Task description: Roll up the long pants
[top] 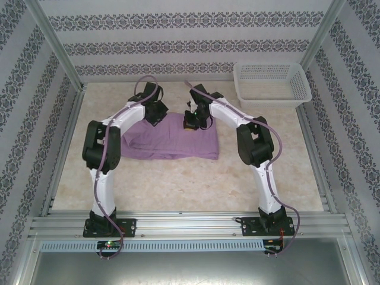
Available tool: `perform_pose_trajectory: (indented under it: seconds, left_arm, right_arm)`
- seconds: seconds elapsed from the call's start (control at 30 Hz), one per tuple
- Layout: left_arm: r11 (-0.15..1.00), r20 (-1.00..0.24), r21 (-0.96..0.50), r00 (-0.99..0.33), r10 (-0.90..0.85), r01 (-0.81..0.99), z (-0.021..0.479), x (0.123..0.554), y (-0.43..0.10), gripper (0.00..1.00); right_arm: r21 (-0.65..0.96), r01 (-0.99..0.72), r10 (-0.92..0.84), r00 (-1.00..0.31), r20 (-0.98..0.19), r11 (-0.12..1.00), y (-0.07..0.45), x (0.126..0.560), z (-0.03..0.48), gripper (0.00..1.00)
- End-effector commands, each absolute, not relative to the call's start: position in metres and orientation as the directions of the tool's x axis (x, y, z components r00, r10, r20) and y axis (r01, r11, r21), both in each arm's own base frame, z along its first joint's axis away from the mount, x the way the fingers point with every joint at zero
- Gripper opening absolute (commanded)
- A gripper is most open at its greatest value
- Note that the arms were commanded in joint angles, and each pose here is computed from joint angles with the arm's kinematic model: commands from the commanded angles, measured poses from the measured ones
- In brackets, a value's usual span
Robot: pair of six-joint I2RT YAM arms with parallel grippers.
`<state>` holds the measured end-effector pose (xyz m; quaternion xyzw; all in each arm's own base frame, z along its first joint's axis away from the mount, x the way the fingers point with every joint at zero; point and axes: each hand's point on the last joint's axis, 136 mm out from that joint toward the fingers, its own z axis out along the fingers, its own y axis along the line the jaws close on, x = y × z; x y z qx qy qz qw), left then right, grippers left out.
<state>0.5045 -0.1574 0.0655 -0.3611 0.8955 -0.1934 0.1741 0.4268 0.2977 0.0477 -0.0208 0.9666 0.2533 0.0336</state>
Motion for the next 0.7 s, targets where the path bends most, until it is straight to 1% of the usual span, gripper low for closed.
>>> perform_pose_trajectory:
  seconds: [0.0,0.1,0.2,0.5,0.67]
  left_arm:
    - [0.678,-0.226,-0.392,-0.649,-0.726,-0.622,0.067,0.507,-0.137,0.0]
    - [0.711,-0.253,-0.282,-0.665,-0.703,-0.644,0.057,0.495,-0.115,0.0]
    - [0.72,-0.275,-0.181,-0.669,-0.691,-0.669,0.05,0.475,-0.087,0.0]
    - [0.648,-0.317,0.048,-0.627,-0.711,-0.76,0.047,0.399,0.016,0.0]
    - [0.579,-0.357,0.091,-0.57,-0.74,-0.81,0.056,0.371,0.059,0.0]
  right_arm:
    - [0.431,-0.084,-0.051,-0.995,-0.087,0.898,0.278,0.428,0.036,0.0]
    - [0.415,-0.075,-0.044,-0.996,-0.084,0.907,0.268,0.429,0.031,0.0]
    - [0.4,-0.073,-0.045,-0.996,-0.08,0.913,0.261,0.429,0.029,0.0]
    - [0.37,-0.041,-0.034,-0.999,-0.027,0.928,0.238,0.425,0.005,0.0]
    - [0.353,-0.019,-0.018,-1.0,-0.005,0.935,0.223,0.421,-0.004,0.0]
